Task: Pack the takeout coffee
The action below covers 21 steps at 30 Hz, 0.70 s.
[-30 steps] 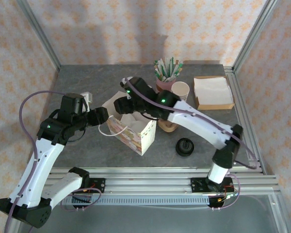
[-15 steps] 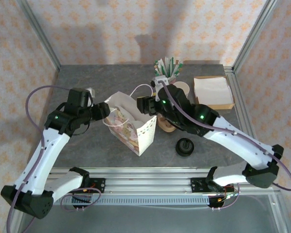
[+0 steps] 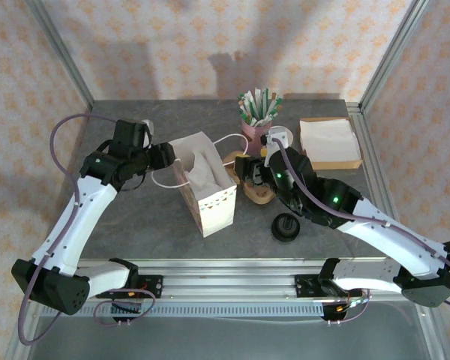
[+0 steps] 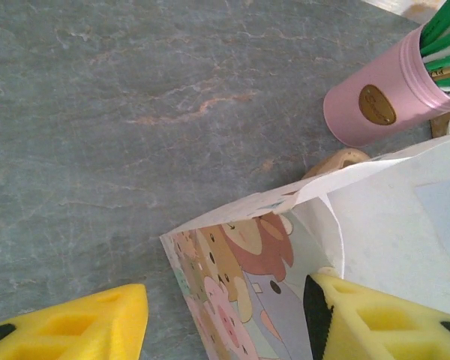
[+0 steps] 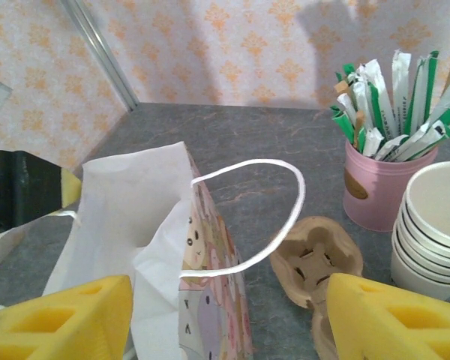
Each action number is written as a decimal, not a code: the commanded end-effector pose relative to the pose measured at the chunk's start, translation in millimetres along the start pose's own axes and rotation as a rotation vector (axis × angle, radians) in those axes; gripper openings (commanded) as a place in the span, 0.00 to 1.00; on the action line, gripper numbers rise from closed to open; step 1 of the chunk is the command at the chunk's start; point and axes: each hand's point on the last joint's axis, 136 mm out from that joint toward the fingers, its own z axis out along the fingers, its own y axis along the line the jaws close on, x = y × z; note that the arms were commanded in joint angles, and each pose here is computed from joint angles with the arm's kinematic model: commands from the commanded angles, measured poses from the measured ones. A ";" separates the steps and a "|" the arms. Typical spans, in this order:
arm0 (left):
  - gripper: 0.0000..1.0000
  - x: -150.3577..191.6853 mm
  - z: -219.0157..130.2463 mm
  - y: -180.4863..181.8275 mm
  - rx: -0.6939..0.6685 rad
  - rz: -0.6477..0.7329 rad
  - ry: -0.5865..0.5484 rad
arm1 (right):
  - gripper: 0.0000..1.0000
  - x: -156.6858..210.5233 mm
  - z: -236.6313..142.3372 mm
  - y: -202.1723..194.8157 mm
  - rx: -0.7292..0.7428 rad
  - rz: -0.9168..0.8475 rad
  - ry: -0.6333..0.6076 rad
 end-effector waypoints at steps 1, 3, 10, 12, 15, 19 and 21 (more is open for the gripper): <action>0.64 -18.2 -35.9 5.2 -0.040 0.056 -0.111 | 0.69 -11.3 -10.3 -11.7 0.044 -0.003 -0.059; 0.73 -20.6 -55.1 8.4 -0.047 0.094 -0.155 | 0.69 -16.6 -15.7 -16.7 0.060 -0.013 -0.082; 0.98 -36.8 -135.1 8.7 0.008 0.171 -0.429 | 0.74 -39.5 -44.8 -41.7 0.127 -0.053 -0.233; 1.00 -40.4 -150.7 6.3 0.044 0.194 -0.525 | 0.76 -45.0 -54.0 -51.8 0.160 -0.074 -0.293; 1.00 -49.7 -162.5 24.0 -0.037 0.181 -0.659 | 0.80 -48.3 -63.5 -70.1 0.242 -0.104 -0.382; 1.00 -60.3 -166.4 72.8 -0.293 0.044 -0.786 | 0.89 -46.1 -69.1 -95.5 0.404 -0.158 -0.458; 1.00 -59.8 -168.0 98.9 -0.434 -0.041 -0.834 | 0.91 -42.3 -66.4 -106.9 0.495 -0.205 -0.481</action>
